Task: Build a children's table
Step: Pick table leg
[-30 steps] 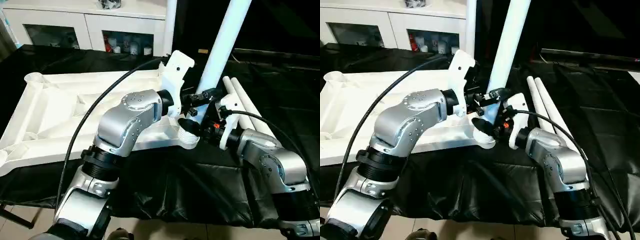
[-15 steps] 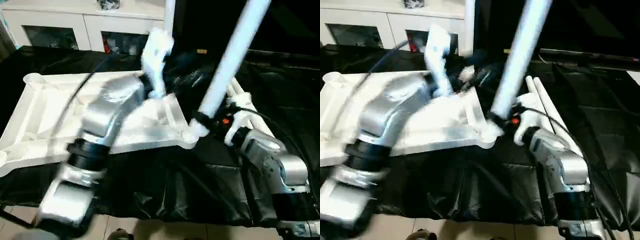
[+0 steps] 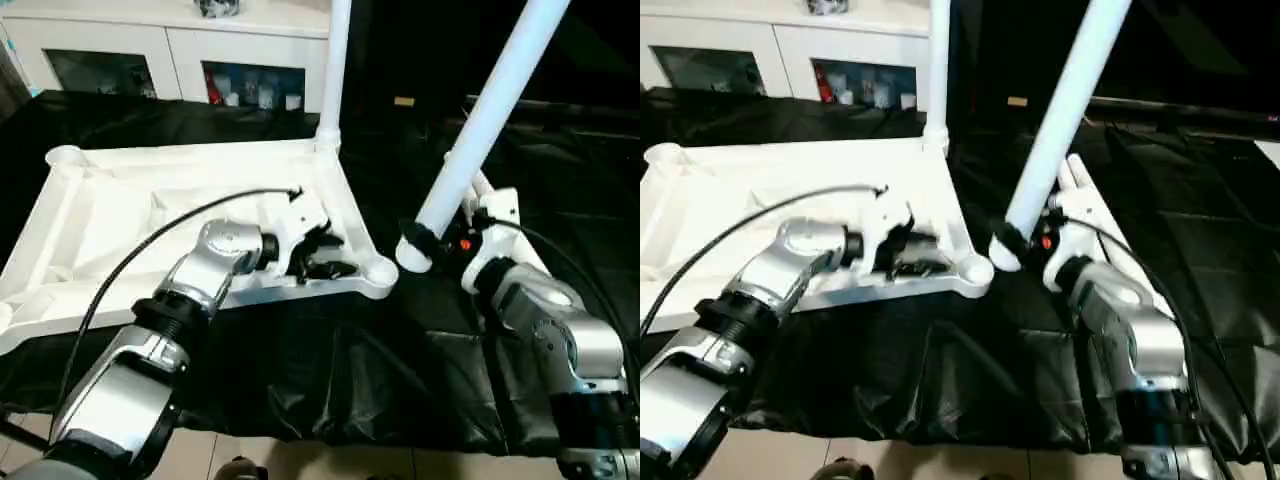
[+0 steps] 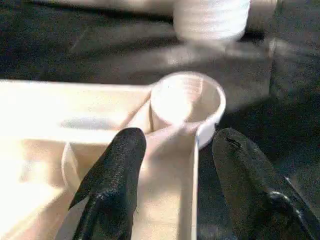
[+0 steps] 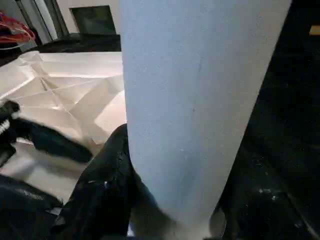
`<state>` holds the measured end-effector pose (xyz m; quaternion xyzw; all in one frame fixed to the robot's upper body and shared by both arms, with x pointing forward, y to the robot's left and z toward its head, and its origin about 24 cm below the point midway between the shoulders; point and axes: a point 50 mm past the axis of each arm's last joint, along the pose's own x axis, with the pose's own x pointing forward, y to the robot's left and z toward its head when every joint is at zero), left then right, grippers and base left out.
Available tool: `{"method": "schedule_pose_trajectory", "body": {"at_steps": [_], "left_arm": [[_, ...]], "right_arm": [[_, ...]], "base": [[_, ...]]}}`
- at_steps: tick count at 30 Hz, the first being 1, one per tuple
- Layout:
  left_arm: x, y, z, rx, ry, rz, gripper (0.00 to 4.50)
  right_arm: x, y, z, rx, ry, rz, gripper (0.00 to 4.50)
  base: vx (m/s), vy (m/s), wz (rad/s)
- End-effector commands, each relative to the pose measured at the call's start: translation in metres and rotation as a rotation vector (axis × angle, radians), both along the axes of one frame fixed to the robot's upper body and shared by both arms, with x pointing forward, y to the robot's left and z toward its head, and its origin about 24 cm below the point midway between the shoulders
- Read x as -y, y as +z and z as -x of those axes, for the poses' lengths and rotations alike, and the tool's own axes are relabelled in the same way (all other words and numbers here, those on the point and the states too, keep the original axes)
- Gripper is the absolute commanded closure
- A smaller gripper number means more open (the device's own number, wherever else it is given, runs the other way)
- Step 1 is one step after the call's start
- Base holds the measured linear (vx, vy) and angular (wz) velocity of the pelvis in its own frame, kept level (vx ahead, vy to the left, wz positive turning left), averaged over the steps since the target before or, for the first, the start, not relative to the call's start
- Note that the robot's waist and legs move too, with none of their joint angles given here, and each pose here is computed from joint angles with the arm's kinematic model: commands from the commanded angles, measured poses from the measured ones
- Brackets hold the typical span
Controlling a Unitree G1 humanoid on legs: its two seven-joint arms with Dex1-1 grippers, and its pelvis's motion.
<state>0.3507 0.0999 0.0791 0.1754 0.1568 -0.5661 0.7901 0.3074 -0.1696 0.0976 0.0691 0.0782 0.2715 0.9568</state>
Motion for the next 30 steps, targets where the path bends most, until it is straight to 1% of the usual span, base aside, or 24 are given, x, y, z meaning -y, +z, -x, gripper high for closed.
{"method": "schedule_pose_trajectory", "body": {"at_steps": [1, 2, 3, 4, 5, 6, 7, 8, 9, 11, 13, 14, 15, 18, 19, 20, 21, 22, 25, 27, 28, 29, 30], "left_arm": [[0.003, 0.01, -0.005, 0.031, 0.001, 0.011, 2.34], [0.003, 0.013, -0.007, 0.026, 0.015, 0.042, 2.39], [0.005, 0.026, -0.015, 0.032, 0.066, 0.144, 2.39], [0.007, 0.04, -0.024, 0.027, 0.149, 0.248, 2.66], [0.01, 0.06, -0.034, 0.056, 0.244, 0.348, 2.66], [0.012, 0.069, -0.039, 0.068, 0.29, 0.395, 2.78], [0.012, 0.072, -0.04, 0.071, 0.306, 0.411, 2.78], [0.018, 0.085, -0.044, 0.085, 0.341, 0.448, 2.78], [0.022, 0.092, -0.046, 0.095, 0.354, 0.466, 2.78], [0.042, 0.106, -0.043, 0.123, 0.307, 0.484, 2.78], [0.059, 0.118, -0.037, 0.134, 0.25, 0.52, 2.78], [0.064, 0.121, -0.034, 0.134, 0.221, 0.53, 2.78], [0.076, 0.128, -0.027, 0.133, 0.149, 0.552, 2.78], [0.089, 0.135, -0.013, 0.126, 0.033, 0.572, 2.78], [0.089, 0.135, -0.013, 0.126, 0.033, 0.572, 2.78], [0.094, 0.137, -0.001, 0.116, -0.065, 0.581, 2.78], [0.094, 0.137, -0.001, 0.116, -0.065, 0.581, 2.78], [0.095, 0.137, 0.002, 0.109, -0.093, 0.585, 2.78], [0.089, 0.134, 0.003, 0.133, -0.09, 0.581, 2.78], [0.087, 0.133, 0.007, 0.125, -0.128, 0.585, 2.78], [0.086, 0.131, 0.008, 0.12, -0.113, 0.58, 2.78], [0.084, 0.129, 0.004, 0.122, -0.068, 0.565, 2.78], [0.08, 0.125, -0.003, 0.14, 0.019, 0.539, 2.78]], "right_arm": [[0.004, 0.007, 0.002, 0.035, -0.011, -0.006, 2.59], [0.004, 0.008, 0.003, 0.038, -0.008, -0.009, 2.59], [0.003, 0.009, 0.005, 0.047, 0.007, -0.018, 2.59], [0.002, 0.01, 0.007, 0.054, 0.028, -0.024, 2.59], [-0.001, 0.01, 0.01, 0.054, 0.053, -0.022, 2.59], [-0.002, 0.01, 0.011, 0.053, 0.066, -0.02, 2.59], [-0.002, 0.01, 0.011, 0.053, 0.07, -0.02, 2.59], [-0.004, 0.008, 0.012, 0.049, 0.082, -0.008, 2.59], [-0.005, 0.007, 0.012, 0.046, 0.089, 0.0, 2.59], [-0.007, 0.006, 0.011, 0.04, 0.091, 0.012, 2.59], [-0.008, 0.005, 0.009, 0.038, 0.089, 0.018, 2.59], [-0.008, 0.005, 0.009, 0.037, 0.088, 0.022, 2.59], [-0.008, 0.004, 0.008, 0.036, 0.089, 0.027, 2.59], [-0.009, 0.004, 0.008, 0.036, 0.092, 0.03, 2.59], [-0.009, 0.004, 0.008, 0.036, 0.092, 0.03, 2.59], [-0.009, 0.004, 0.008, 0.036, 0.093, 0.034, 2.59], [-0.009, 0.004, 0.008, 0.036, 0.093, 0.034, 2.59], [-0.009, 0.004, 0.008, 0.036, 0.094, 0.037, 2.59], [-0.009, 0.004, 0.007, 0.037, 0.093, 0.042, 2.59], [-0.009, 0.004, 0.007, 0.037, 0.092, 0.044, 2.59], [-0.009, 0.003, 0.007, 0.037, 0.089, 0.046, 2.59], [-0.009, 0.003, 0.007, 0.037, 0.086, 0.048, 2.59], [-0.008, 0.003, 0.006, 0.037, 0.081, 0.049, 2.59]], "base": [[0.0, 0.0, 0.0], [0.0, 0.0, 0.0], [0.0, 0.0, 0.0], [0.0, 0.0, 0.0], [0.0, 0.0, 0.0], [0.0, 0.0, 0.0], [0.0, 0.0, 0.0], [0.0, 0.0, 0.0], [0.0, 0.0, 0.0], [0.0, 0.0, 0.0], [0.0, 0.0, 0.0], [0.0, 0.0, 0.0], [0.0, 0.0, 0.0], [0.0, 0.0, 0.0], [0.0, 0.0, 0.0], [0.0, 0.0, 0.0], [0.0, 0.0, 0.0], [0.0, 0.0, 0.0], [0.0, 0.0, 0.0], [0.0, 0.0, 0.0], [0.0, 0.0, 0.0], [0.0, 0.0, 0.0], [0.0, 0.0, 0.0]]}}
